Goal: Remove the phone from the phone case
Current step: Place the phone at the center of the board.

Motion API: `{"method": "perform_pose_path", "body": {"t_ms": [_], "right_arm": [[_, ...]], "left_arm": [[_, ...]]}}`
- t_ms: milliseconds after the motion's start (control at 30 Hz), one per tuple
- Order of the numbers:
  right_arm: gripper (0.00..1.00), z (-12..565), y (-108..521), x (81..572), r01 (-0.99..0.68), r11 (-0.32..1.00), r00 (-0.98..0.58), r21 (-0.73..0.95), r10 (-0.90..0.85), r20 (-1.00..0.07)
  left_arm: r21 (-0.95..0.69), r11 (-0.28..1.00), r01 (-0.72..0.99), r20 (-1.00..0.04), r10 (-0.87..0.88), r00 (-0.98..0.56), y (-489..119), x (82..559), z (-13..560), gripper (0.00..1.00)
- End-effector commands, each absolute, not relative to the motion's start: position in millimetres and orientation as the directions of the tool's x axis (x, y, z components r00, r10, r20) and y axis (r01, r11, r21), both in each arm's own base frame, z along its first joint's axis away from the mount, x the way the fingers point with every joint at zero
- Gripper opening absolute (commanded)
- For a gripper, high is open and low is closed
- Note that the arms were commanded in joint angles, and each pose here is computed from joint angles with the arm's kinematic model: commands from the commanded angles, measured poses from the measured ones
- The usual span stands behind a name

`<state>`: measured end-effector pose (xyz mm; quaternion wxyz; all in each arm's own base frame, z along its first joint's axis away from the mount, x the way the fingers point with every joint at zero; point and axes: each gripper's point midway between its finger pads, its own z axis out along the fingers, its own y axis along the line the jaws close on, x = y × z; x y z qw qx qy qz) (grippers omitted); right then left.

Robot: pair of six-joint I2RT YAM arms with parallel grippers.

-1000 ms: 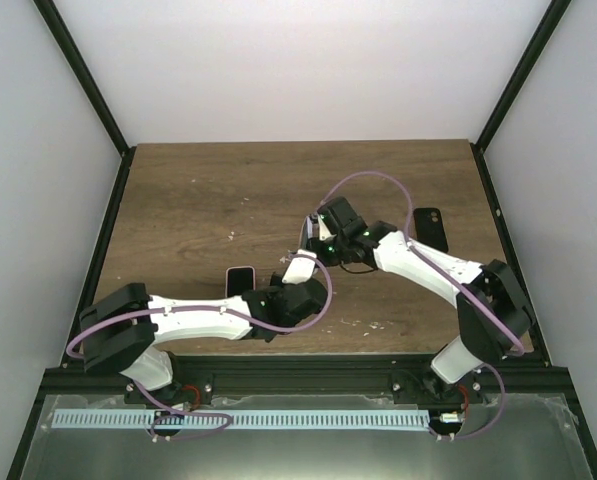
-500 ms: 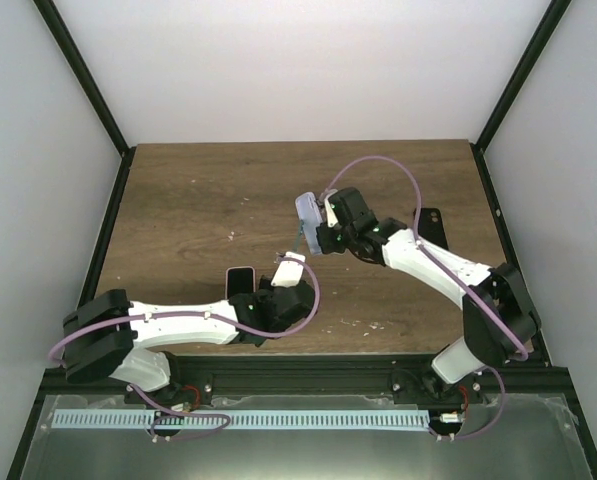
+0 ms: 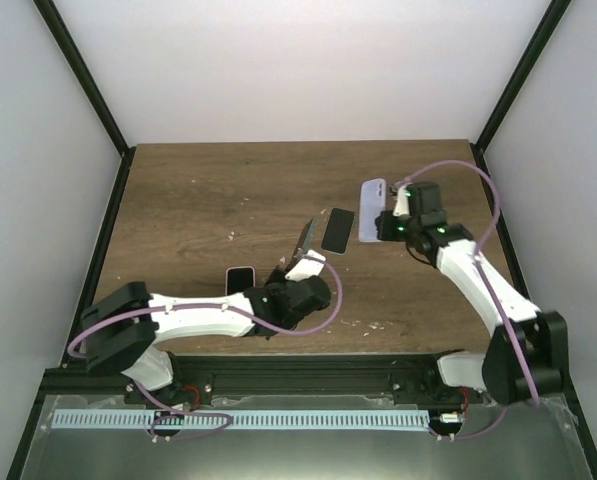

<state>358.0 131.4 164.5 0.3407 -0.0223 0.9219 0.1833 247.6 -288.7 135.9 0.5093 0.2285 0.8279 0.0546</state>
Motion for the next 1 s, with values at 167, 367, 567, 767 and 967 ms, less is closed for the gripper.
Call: {"method": "perform_pose_path", "body": {"t_ms": [167, 367, 567, 767, 967], "right_arm": [[0.01, 218, 66, 349, -0.294, 0.894, -0.566, 0.338, 0.122, -0.815], [0.01, 220, 55, 339, -0.315, 0.894, -0.510, 0.318, 0.124, -0.851], [0.01, 213, 54, 339, -0.295, 0.896, -0.521, 0.332, 0.140, -0.842], [0.01, 212, 52, 339, -0.280, 0.900, -0.521, 0.334, 0.150, -0.840], [0.01, 209, 47, 341, -0.261, 0.912, -0.517, 0.317, 0.145, -0.844]], "left_arm": [[0.633, 0.734, 0.246, -0.657, 0.677, -0.333, -294, 310, 128, 0.00], [0.705, 0.662, 0.255, -0.583, 0.745, -0.324, -304, 336, 107, 0.00], [0.746, 0.601, 0.286, -0.520, 0.794, -0.314, -319, 346, 81, 0.02], [0.754, 0.575, 0.318, -0.481, 0.812, -0.331, -328, 349, 63, 0.06], [0.741, 0.581, 0.336, -0.476, 0.808, -0.348, -336, 354, 63, 0.30]]}}
